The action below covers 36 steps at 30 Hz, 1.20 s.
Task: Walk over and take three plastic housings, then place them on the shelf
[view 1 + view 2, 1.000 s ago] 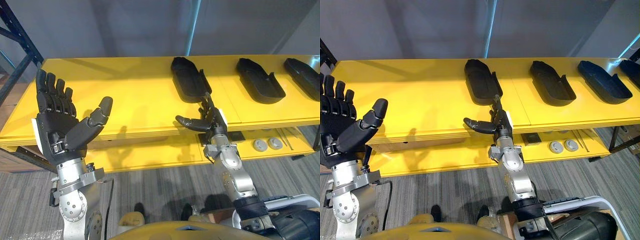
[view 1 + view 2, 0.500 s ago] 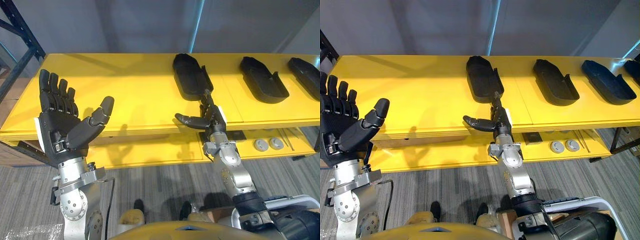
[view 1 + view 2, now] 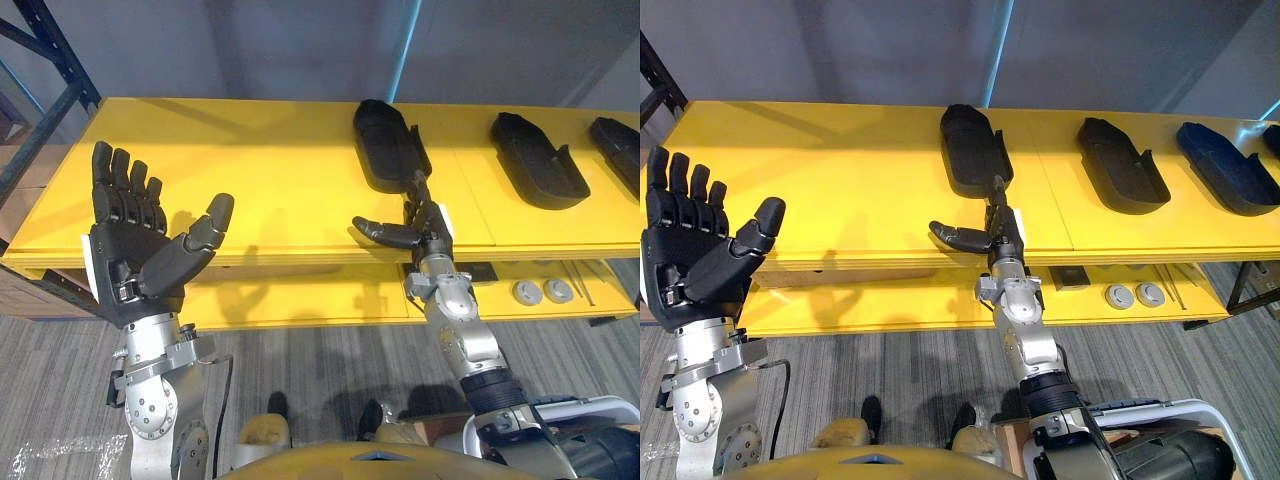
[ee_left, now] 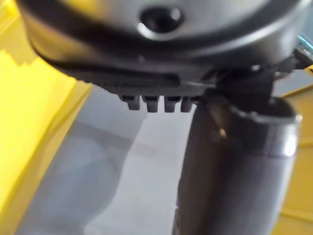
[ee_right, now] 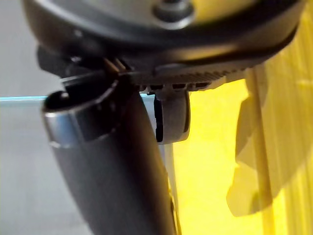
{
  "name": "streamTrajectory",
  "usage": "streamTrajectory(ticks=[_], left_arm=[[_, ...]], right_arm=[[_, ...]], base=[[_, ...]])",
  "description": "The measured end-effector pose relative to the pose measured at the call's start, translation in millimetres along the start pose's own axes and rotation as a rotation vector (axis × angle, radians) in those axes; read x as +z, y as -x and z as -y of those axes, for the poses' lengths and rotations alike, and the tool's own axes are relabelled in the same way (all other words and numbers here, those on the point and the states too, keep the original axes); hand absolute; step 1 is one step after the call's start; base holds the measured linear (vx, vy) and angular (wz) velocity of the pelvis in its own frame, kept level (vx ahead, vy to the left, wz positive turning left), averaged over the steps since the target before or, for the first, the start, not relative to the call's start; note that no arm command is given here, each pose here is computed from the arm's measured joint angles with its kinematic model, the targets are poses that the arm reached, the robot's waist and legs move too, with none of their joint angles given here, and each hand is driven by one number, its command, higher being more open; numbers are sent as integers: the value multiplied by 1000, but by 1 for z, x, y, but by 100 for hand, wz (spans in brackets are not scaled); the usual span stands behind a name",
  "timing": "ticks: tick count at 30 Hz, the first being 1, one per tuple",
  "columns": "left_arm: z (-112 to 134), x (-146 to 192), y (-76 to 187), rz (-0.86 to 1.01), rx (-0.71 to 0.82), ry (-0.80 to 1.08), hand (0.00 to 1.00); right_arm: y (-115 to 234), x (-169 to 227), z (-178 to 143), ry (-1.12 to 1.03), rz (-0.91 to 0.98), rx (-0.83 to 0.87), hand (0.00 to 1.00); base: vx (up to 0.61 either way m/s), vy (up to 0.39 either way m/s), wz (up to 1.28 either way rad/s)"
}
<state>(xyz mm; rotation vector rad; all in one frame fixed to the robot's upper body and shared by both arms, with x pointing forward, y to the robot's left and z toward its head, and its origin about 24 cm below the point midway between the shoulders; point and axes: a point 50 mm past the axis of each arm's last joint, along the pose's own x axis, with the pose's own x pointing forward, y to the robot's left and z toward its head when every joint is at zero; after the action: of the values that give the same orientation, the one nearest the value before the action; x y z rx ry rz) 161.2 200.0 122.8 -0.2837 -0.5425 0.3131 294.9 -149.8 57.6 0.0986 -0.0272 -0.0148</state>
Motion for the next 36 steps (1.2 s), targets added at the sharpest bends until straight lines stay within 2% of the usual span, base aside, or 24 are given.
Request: streamTrajectory(ticks=[7,12,17,21,26,30,33,36], left_arm=[[1,0,0,-2,-10,2,100],[-1,-1,3,-10,-5,-3,100],[3,-1,3,-11,-27,11,100],[19,-7,6,-38,-102,75,100],[41,-20,15,-119,-193,198,100],[56,-39,16,-192,-235,209,100],[67,-51,12,-224,-207,178,100],[68,-51,5,-208,-161,145,100]], right_arm=[[7,5,-1,-30,42,-8,100],[58,9,-5,-91,78,47,100],[79,21,2,-99,134,64,100],[91,23,23,-84,165,-40,100],[127,-1,53,-87,43,-273,100],[154,-8,75,-40,-8,-399,100],[169,-7,92,-24,-2,-485,100],[171,-5,94,-35,10,-492,100]], base=[[2,1,1],[60,11,-19],[59,27,-38],[41,46,-49],[32,26,-74],[-23,14,-90],[-61,-20,-75],[-39,-76,-51]])
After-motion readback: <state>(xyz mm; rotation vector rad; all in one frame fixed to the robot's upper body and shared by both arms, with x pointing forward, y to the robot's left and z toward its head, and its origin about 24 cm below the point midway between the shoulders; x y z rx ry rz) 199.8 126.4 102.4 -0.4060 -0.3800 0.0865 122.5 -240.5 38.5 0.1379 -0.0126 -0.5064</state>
